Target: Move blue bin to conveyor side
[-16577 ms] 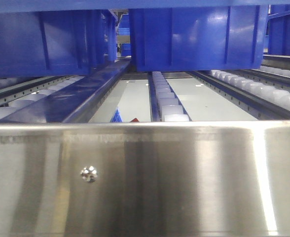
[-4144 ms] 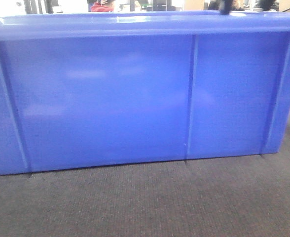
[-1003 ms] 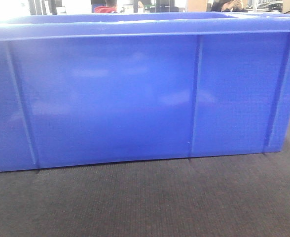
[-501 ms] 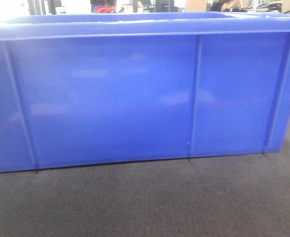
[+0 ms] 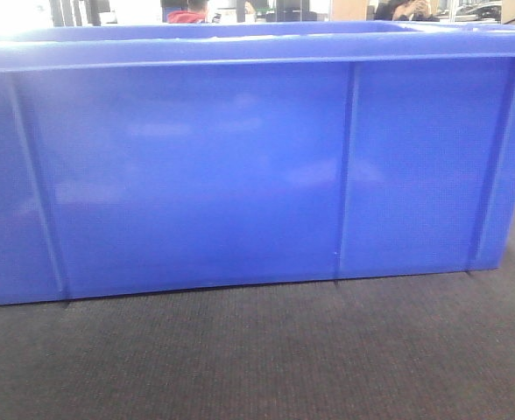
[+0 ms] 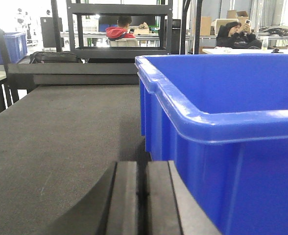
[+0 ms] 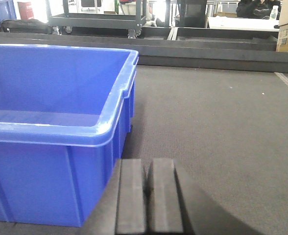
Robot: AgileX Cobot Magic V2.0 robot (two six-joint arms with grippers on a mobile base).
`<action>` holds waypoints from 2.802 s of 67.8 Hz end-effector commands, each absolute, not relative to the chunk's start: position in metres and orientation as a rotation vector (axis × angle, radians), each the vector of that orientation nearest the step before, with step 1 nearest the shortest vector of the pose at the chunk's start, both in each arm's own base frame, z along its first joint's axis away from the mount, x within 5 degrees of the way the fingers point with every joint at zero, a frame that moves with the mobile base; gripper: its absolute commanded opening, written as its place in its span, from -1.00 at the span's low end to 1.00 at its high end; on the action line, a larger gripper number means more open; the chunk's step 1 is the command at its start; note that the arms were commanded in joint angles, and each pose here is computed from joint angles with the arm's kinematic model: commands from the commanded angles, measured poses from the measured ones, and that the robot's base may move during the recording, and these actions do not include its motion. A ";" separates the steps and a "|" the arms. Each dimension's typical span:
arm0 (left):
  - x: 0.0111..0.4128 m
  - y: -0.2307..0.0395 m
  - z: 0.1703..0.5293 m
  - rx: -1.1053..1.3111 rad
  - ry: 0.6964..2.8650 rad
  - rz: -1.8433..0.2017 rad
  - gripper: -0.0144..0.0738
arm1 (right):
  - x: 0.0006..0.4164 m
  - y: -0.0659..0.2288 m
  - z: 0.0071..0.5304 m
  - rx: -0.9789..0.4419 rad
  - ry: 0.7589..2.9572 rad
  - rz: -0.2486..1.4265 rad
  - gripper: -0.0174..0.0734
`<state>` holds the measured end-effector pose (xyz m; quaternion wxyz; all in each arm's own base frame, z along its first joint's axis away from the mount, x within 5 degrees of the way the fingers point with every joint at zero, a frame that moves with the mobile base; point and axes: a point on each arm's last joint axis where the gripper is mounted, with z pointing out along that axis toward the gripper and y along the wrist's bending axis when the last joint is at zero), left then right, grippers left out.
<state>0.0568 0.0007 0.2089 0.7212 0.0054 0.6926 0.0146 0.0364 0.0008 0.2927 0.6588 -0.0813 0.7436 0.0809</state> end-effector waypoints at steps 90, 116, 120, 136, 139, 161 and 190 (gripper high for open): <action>0.056 0.000 0.211 0.019 1.504 0.029 -0.64 | 0.056 -0.002 0.209 0.037 1.528 -0.010 -0.81; 0.056 0.000 0.211 0.019 1.504 0.029 -0.64 | 0.056 0.002 0.209 -0.014 1.528 0.027 -0.81; 0.056 0.000 0.211 0.019 1.504 0.029 -0.64 | 0.056 0.002 0.209 -0.014 1.528 0.027 -0.81; 0.056 0.000 0.211 0.019 1.504 0.029 -0.64 | 0.056 0.002 0.209 -0.014 1.528 0.027 -0.81; 0.056 0.000 0.211 0.019 1.504 0.029 -0.64 | 0.056 0.002 0.209 -0.014 1.528 0.027 -0.81; 0.056 0.000 0.211 0.019 1.504 0.029 -0.64 | 0.056 0.002 0.209 -0.014 1.528 0.027 -0.81; 0.056 0.000 0.211 0.019 1.504 0.029 -0.64 | 0.056 0.002 0.209 -0.014 1.528 0.027 -0.81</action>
